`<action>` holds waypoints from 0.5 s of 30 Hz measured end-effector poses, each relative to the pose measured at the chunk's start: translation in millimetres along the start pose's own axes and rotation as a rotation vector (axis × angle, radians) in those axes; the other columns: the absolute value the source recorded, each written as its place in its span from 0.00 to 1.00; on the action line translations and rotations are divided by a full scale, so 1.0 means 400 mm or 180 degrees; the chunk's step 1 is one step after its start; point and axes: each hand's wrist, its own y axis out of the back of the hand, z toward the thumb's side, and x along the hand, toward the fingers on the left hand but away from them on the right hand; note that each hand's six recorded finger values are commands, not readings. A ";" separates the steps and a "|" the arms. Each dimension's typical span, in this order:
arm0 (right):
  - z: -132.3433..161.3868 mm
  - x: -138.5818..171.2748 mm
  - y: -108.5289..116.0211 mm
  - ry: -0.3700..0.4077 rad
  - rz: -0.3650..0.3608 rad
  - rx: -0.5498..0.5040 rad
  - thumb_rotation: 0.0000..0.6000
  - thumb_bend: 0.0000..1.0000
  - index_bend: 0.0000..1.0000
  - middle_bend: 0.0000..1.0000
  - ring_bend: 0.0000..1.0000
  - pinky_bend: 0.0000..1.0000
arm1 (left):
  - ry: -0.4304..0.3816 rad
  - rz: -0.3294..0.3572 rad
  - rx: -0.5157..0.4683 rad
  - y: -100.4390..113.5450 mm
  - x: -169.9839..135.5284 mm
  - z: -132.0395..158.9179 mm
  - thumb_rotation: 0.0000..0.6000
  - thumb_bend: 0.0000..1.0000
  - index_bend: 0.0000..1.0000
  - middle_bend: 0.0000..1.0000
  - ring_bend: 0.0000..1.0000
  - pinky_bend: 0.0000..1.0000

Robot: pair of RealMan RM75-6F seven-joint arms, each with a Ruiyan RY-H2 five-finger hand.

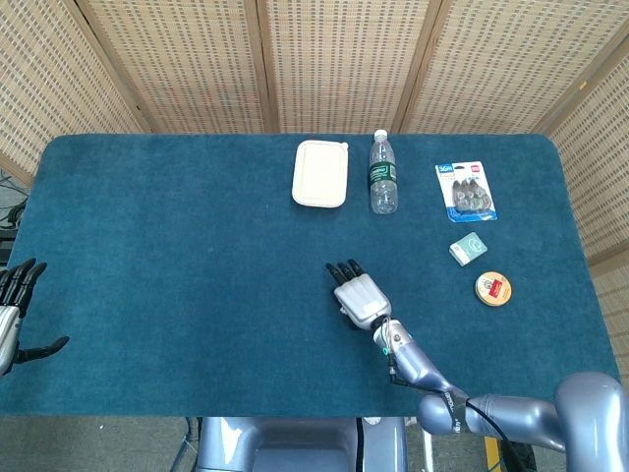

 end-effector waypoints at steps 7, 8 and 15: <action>0.015 0.001 0.131 0.0020 -0.0357 0.0017 1.00 0.43 0.60 0.03 0.00 0.00 | 0.0011 0.0010 -0.0018 0.004 0.000 -0.003 1.00 0.00 0.00 0.00 0.00 0.00; 0.016 0.001 0.156 0.0012 -0.0423 0.0027 1.00 0.43 0.60 0.03 0.00 0.00 | 0.0012 0.0009 -0.0019 0.005 0.001 -0.004 1.00 0.00 0.00 0.00 0.00 0.00; -0.017 0.011 0.328 -0.0243 -0.0766 0.0023 1.00 0.43 0.60 0.03 0.00 0.00 | 0.0013 0.0017 -0.0050 0.010 0.000 -0.008 1.00 0.00 0.00 0.00 0.00 0.00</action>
